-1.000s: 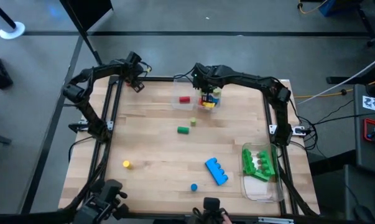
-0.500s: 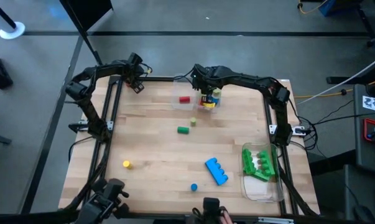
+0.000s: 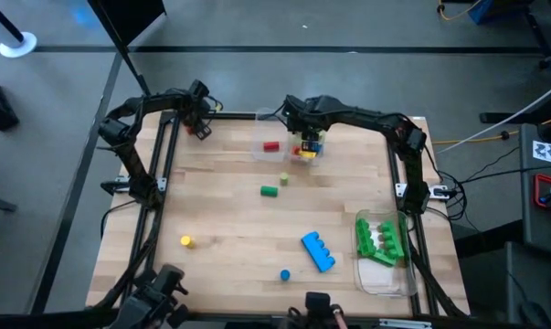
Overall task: Sort blocks by size
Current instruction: Put the orange cylindrical block into the left transparent bin
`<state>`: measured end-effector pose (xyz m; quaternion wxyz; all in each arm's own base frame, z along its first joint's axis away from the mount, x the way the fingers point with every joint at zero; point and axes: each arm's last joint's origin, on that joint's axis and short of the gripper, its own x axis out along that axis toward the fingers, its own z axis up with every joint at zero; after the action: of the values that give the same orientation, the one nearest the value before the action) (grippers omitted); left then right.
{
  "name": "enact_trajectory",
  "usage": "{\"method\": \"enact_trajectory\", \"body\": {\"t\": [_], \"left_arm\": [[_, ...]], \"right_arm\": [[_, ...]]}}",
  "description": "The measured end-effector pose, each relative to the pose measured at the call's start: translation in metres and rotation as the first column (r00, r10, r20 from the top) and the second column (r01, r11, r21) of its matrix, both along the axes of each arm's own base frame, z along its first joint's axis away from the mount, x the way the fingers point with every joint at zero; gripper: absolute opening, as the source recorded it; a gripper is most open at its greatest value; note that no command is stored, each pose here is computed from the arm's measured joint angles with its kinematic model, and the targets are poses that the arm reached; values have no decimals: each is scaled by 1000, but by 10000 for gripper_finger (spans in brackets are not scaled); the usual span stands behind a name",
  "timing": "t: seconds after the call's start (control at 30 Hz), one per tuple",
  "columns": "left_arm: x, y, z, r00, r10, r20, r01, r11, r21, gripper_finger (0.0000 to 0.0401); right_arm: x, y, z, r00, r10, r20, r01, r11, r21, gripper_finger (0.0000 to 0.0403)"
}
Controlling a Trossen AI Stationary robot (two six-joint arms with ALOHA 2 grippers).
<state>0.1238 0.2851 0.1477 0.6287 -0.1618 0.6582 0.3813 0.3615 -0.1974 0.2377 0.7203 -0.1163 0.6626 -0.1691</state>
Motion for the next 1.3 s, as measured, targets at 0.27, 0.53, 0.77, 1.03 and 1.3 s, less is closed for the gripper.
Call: {"method": "enact_trajectory", "body": {"t": [0.27, 0.53, 0.77, 1.03, 1.3], "left_arm": [[3, -3, -11, 998, 62, -9, -62, 997, -56, 135], [4, -5, -11, 990, 139, 9, -138, 989, -52, 118], [4, -9, -2, 988, 140, 62, -135, 988, -68, 118], [5, -19, 28, 957, 116, 267, -96, 992, -84, 118], [4, -31, 57, 902, 78, 424, -44, 995, -91, 118]], "right_arm": [[-2, 1, 27, 999, -53, 6, 53, 998, 14, 166], [5, 15, 63, 994, -33, 109, 23, 996, 86, 166], [16, 63, 70, 994, 40, 104, -64, 969, 238, 166], [30, 129, 62, 977, 205, 58, -213, 940, 266, 166], [36, 190, 43, 935, 352, 27, -345, 896, 278, 166]]}}
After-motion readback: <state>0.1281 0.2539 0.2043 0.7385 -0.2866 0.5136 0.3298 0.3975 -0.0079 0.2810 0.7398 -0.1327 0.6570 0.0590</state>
